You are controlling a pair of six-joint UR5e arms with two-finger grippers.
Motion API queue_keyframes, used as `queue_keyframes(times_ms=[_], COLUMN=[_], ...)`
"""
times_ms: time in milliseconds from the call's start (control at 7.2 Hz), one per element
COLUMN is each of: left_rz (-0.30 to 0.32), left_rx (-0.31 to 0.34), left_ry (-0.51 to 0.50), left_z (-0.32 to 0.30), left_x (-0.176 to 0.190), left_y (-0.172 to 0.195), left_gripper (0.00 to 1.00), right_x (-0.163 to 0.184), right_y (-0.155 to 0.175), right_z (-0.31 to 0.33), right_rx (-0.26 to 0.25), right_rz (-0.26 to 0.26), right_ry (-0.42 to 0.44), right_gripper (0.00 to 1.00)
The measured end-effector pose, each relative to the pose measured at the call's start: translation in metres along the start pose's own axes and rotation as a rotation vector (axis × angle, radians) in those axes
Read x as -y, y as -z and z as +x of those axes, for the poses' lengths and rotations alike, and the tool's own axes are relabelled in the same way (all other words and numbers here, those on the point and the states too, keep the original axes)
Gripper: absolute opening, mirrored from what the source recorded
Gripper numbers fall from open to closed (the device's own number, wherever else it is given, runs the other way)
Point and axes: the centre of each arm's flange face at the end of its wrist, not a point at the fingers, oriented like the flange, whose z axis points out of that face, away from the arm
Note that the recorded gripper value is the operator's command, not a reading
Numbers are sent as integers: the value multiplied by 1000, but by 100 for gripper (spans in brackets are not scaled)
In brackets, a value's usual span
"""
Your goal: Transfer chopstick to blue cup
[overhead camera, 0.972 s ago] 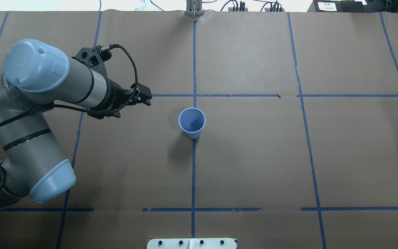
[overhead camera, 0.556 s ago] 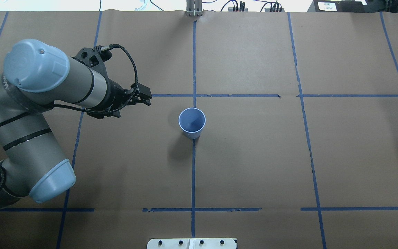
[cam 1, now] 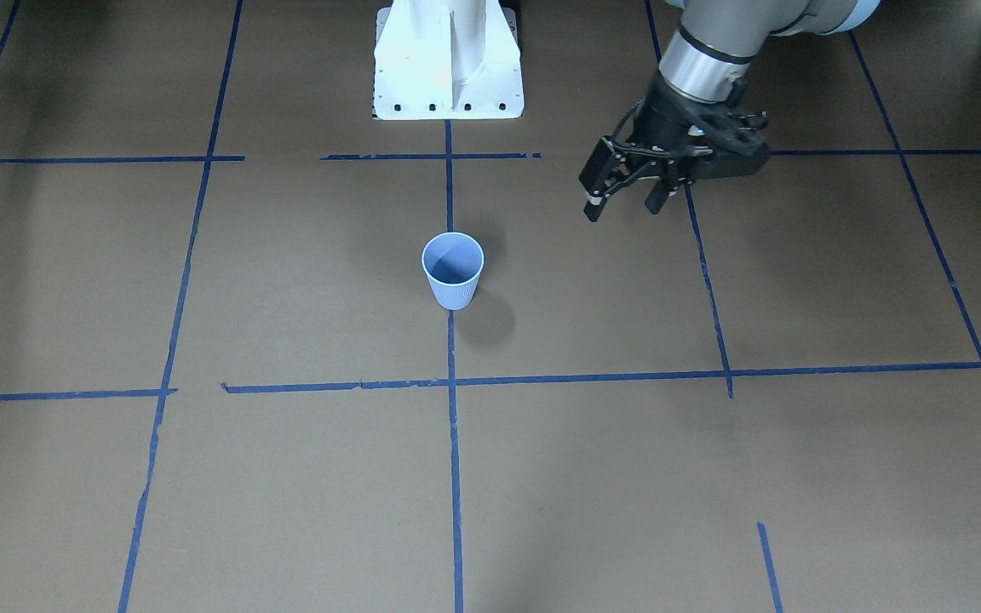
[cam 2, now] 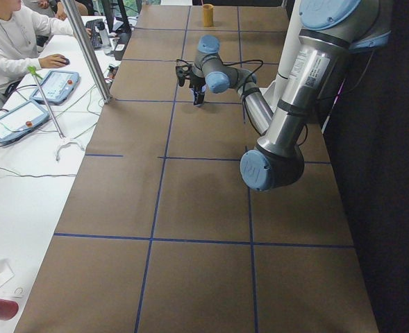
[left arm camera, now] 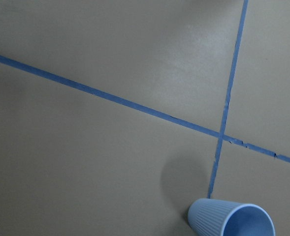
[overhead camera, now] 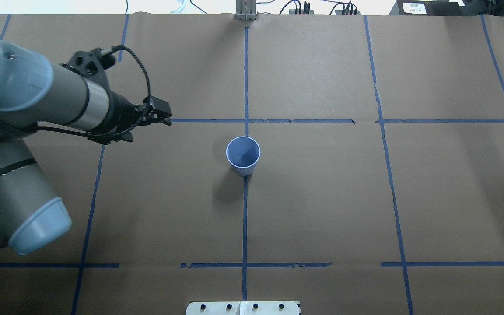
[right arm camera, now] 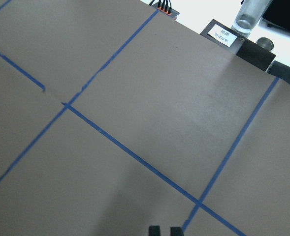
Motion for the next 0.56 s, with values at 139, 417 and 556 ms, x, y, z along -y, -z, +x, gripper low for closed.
queue_keyframes(times_ms=[139,417,556], left_rz=[9,21,22], left_rx=[43,129,159], left_ry=[-41,-129,-145], left_z=[-35,-97,-116], left_x=[6,19,24], left_y=[2,5,5], left_gripper=[100,100,100], right_x=[38,118,152], right_y=[-23,-77,-107], right_z=[-46,-165,-233], right_rx=[58,154,155], right_rz=[-8,-33,-34], right_ry=[-53,-161,-211], right_gripper=[1,1,1])
